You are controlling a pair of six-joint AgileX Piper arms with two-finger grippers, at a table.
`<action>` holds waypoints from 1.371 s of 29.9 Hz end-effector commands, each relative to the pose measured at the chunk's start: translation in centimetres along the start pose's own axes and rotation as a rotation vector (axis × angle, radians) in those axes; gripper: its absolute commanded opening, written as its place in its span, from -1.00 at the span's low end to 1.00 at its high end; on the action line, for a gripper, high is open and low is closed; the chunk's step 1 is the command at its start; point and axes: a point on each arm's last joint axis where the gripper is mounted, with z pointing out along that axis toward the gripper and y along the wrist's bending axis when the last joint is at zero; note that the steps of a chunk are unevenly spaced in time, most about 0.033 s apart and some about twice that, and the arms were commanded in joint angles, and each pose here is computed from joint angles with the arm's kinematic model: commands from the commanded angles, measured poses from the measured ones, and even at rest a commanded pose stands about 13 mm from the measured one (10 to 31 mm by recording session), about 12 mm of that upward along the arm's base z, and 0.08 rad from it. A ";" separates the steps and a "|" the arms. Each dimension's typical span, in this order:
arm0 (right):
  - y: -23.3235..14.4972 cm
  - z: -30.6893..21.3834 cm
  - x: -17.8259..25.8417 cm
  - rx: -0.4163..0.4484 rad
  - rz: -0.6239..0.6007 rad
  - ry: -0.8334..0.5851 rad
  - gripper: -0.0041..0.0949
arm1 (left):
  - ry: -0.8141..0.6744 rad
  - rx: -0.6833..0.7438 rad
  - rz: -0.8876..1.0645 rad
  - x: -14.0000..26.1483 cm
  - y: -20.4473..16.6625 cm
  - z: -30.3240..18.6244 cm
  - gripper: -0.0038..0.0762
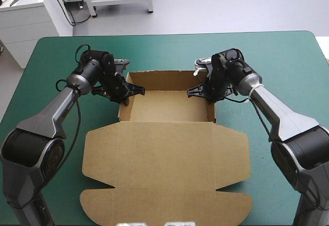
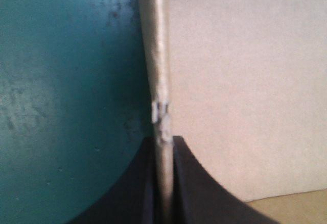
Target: Fold the box
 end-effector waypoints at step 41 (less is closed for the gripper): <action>-1.0 -15.7 -0.6 0.060 -0.076 -0.421 0.15 | -0.533 -0.068 0.217 1.0 -1.2 -20.4 -0.37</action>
